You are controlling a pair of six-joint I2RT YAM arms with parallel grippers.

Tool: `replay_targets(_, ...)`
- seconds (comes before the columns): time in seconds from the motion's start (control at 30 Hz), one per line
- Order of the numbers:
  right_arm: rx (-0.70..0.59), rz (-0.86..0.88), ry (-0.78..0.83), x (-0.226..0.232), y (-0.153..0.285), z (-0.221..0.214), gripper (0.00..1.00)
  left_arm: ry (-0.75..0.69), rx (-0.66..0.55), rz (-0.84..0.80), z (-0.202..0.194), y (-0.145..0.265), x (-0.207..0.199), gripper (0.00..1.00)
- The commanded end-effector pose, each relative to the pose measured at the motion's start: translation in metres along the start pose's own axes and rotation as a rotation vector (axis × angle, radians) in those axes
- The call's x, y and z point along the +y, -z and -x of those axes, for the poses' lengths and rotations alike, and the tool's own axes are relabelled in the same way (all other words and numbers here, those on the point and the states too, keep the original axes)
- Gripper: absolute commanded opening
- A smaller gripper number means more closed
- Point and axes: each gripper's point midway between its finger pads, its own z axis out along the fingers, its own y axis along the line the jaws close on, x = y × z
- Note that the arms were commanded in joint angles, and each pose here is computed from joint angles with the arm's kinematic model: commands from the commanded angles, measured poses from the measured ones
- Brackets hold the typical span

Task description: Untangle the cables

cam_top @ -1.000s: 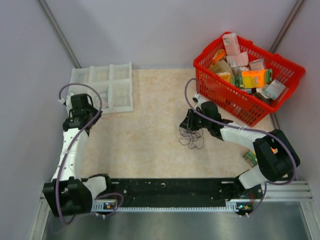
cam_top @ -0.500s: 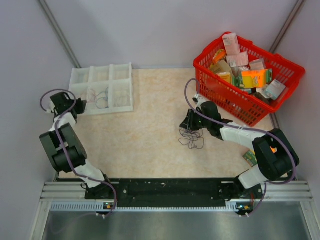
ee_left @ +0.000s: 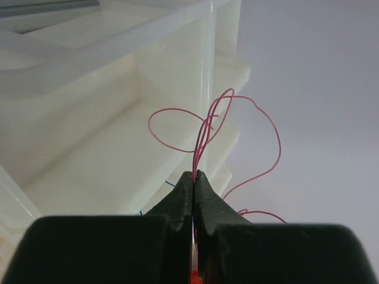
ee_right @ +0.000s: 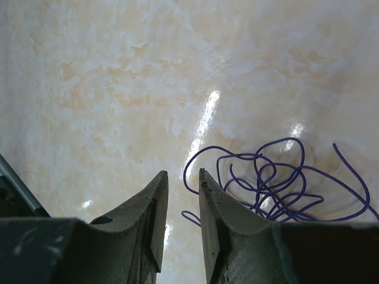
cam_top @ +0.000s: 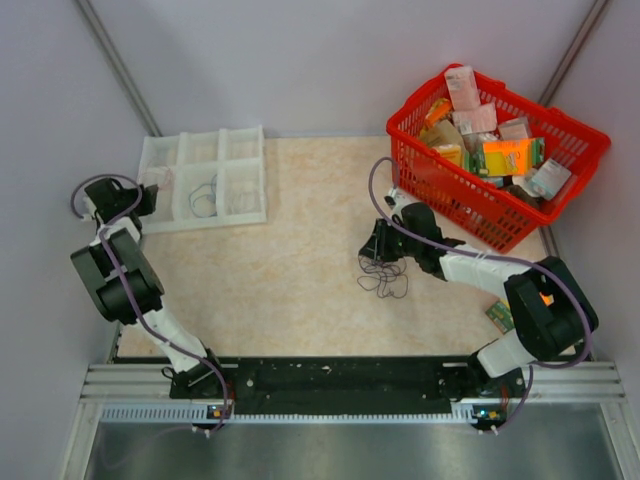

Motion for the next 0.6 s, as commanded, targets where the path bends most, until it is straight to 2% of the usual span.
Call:
replay_targets(0.0, -0.038, 0.028, 0.009, 0.005, -0.002, 0.012, 0.27, 0.095, -0.043, 0.069, 0.019, -0.006, 0.019, 0.00)
replay_targets(0.13, -0.038, 0.028, 0.010, 0.004, -0.002, 0.012, 0.27, 0.125, -0.105, 0.183, 0.026, -0.002, 0.043, 0.02)
replay_targets(0.17, -0.036, 0.028, 0.009, 0.004, -0.003, 0.011, 0.27, 0.138, -0.112, 0.202, 0.028, -0.001, 0.048, 0.07)
replay_targets(0.23, -0.034, 0.031, 0.009, 0.004, -0.003, 0.010, 0.27, 0.128, -0.141, 0.213, 0.032, 0.000, 0.050, 0.30)
replay_targets(0.27, -0.032, 0.032, 0.008, 0.004, -0.004, 0.010, 0.27, 0.115, -0.158, 0.209, 0.034, 0.003, 0.048, 0.39)
replay_targets(0.33, -0.033, 0.031, 0.006, 0.004, -0.003, 0.010, 0.27, 0.090, -0.202, 0.226, 0.040, 0.012, 0.049, 0.47)
replay_targets(0.47, -0.032, 0.039, 0.006, 0.005, -0.004, 0.010, 0.27, -0.010, -0.278, 0.127, 0.048, 0.028, 0.023, 0.54)
replay_targets(0.57, -0.027, 0.050, 0.005, 0.007, -0.005, 0.009, 0.26, -0.086, -0.286, 0.081, 0.047, 0.036, 0.005, 0.58)
